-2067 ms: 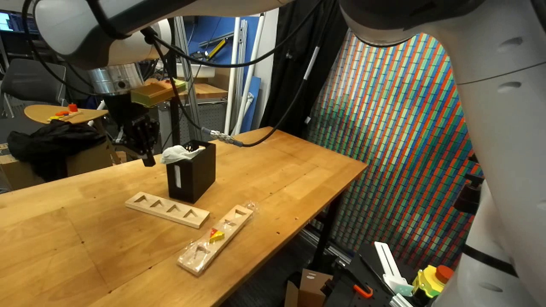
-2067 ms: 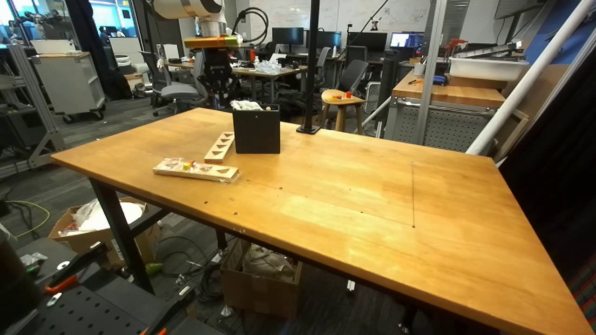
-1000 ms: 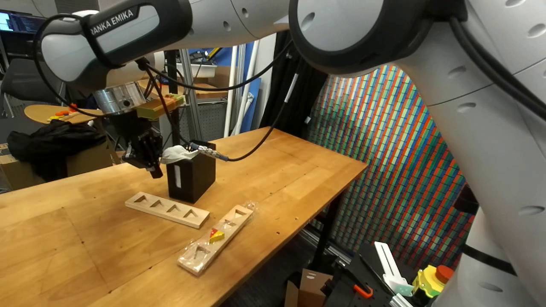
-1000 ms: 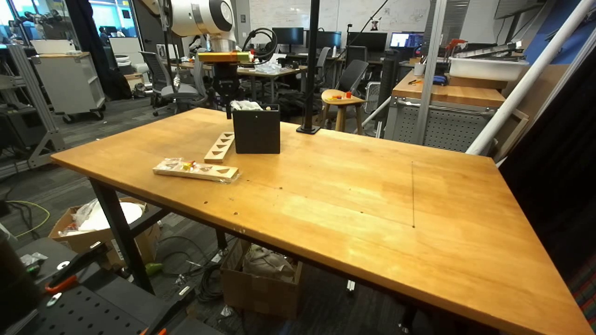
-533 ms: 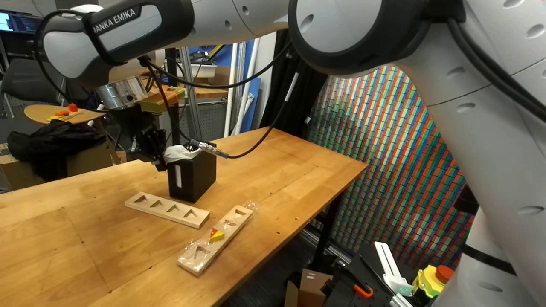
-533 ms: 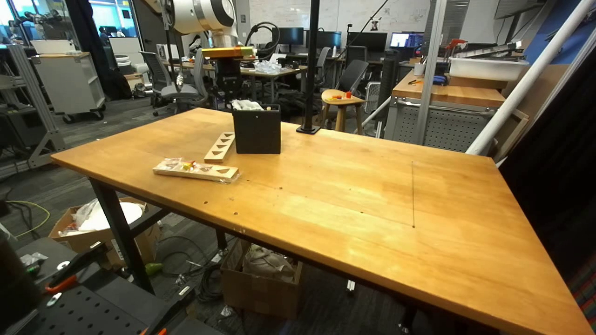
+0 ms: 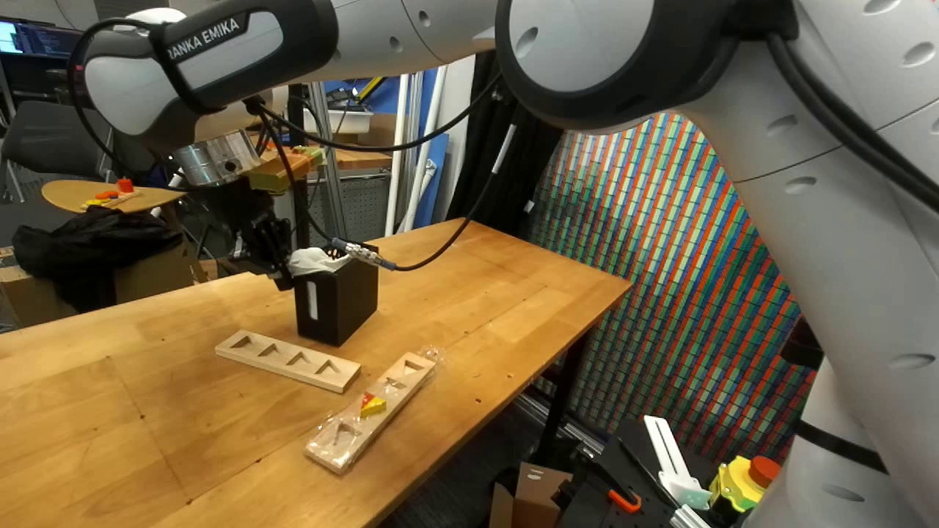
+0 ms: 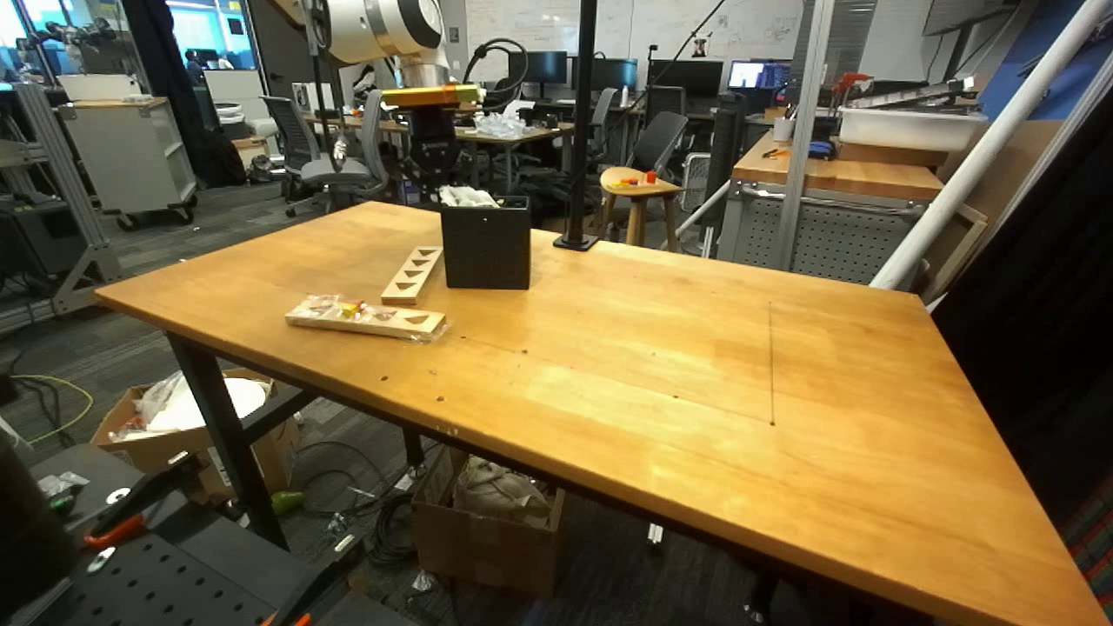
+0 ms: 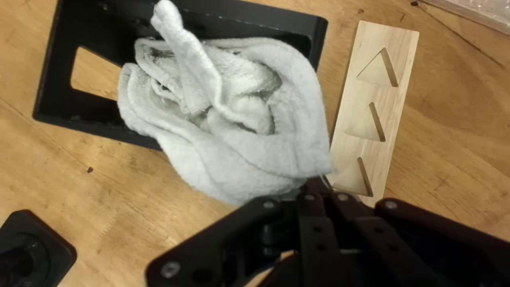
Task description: Place the white towel inside the black basket
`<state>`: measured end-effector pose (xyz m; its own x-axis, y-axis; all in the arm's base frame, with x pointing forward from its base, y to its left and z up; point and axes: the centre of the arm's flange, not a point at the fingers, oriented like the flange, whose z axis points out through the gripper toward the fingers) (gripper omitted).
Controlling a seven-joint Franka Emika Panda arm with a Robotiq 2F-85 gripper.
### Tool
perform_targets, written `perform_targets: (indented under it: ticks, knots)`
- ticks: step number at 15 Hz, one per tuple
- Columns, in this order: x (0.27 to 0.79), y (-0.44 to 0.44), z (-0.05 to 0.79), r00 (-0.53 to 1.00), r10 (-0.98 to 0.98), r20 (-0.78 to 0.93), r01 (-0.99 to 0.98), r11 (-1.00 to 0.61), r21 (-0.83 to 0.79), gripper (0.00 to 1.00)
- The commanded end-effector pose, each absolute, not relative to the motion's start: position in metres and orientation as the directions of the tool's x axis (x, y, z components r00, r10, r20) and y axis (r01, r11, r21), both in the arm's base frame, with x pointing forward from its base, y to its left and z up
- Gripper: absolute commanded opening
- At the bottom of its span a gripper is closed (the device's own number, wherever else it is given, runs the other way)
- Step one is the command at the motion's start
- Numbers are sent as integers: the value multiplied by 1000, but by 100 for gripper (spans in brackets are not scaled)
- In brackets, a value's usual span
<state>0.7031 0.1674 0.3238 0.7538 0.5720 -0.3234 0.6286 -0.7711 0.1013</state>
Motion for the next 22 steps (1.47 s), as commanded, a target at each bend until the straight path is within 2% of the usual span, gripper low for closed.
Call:
perform_targets:
  ticks: [1, 10, 22]
  knots:
    - [708, 161, 338, 748, 573, -336, 639, -758, 131, 0]
    - [705, 147, 366, 764, 549, -338, 631, -746, 213, 0]
    - [701, 104, 372, 809, 498, -313, 570, -794, 212, 0]
